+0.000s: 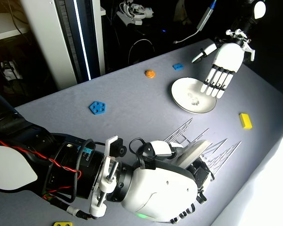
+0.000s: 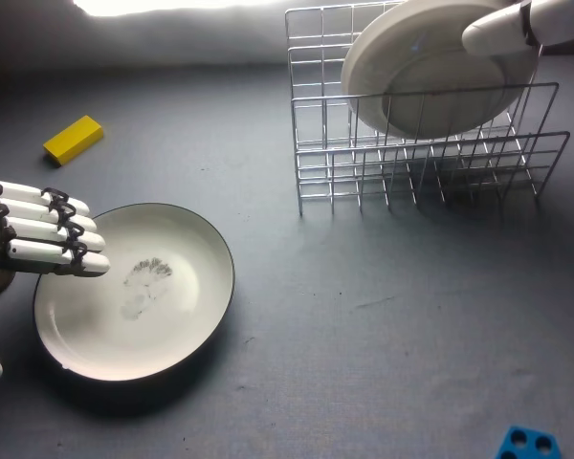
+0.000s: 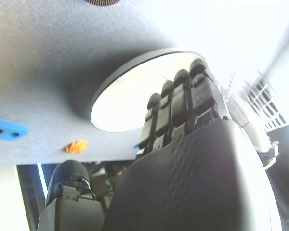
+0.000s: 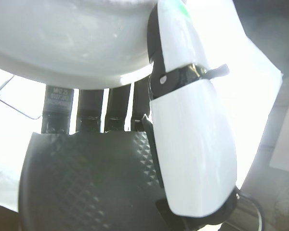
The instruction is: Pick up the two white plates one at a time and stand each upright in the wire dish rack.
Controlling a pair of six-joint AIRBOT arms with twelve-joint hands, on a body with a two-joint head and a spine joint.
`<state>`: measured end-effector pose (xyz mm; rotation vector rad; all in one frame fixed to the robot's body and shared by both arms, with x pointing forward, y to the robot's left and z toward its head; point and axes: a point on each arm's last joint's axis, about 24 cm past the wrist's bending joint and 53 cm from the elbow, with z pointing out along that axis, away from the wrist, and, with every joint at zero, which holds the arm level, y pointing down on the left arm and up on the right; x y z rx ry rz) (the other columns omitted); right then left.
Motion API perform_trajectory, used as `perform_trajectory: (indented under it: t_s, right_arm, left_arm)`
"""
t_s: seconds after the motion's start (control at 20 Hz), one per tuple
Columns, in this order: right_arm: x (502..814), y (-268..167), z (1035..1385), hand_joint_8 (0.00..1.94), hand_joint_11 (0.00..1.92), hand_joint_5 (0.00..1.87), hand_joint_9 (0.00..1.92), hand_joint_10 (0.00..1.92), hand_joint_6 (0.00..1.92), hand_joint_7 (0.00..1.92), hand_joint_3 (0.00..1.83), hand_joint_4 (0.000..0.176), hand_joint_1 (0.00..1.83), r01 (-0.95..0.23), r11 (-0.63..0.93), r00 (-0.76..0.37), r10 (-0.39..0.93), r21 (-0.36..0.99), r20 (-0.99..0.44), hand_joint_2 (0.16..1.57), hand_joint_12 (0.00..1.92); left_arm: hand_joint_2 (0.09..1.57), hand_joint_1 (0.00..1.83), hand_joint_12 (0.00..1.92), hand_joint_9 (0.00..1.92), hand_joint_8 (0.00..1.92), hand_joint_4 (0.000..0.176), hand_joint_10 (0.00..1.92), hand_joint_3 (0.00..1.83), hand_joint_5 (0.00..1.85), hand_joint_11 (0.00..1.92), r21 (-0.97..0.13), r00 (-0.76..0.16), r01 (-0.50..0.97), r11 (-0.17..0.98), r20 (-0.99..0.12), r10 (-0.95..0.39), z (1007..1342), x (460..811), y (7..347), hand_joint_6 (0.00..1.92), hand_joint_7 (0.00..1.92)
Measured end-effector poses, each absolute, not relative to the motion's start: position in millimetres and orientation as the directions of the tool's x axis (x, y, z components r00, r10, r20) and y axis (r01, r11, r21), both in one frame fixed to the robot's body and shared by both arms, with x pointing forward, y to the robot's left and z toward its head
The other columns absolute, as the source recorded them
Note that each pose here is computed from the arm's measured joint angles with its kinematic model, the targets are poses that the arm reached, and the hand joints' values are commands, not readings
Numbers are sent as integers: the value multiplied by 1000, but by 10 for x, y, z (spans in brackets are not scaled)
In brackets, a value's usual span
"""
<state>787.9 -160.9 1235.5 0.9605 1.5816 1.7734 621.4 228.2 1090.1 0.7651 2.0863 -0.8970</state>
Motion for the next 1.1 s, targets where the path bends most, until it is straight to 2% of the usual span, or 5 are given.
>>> perform_trajectory:
  t_s: [0.35,0.45,0.65,0.85,1.1]
  right_arm:
    - [7877,-1613,12358,893,911,866,1007,1024,1110,1021,1,0,1379,44,-140,-581,802,989,140,1101,957]
    - [7866,-1615,12333,919,800,841,1013,426,1188,1038,4,0,1228,49,-148,-583,799,988,149,1132,1039]
    - [7871,-1620,12316,907,762,801,1062,181,1244,1046,0,0,1221,51,-156,-583,797,986,157,1143,1071]
    - [7860,-1613,12309,168,629,861,1028,65,1151,1013,1,0,1137,54,-170,-588,791,984,169,1164,1154]
    - [7855,-1589,12316,1,524,779,984,8,160,989,0,0,1153,57,-179,-592,786,982,177,1056,1183]
  left_arm:
    - [1059,0,36,80,8,0,8,1,90,52,-349,-557,737,578,-798,230,10905,6212,2288,6,94]
    - [1055,0,0,27,4,0,5,0,45,1,-348,-556,739,577,-798,232,10905,6210,2284,5,41]
    - [1050,0,4,24,5,0,6,0,38,9,-350,-555,740,575,-800,228,10917,6213,2277,4,42]
    - [1047,0,1,29,6,0,7,0,45,3,-350,-555,740,575,-800,228,10919,6212,2278,7,47]
    - [1035,0,7,33,7,0,7,0,53,10,-349,-552,742,572,-802,227,10934,6216,2269,9,49]
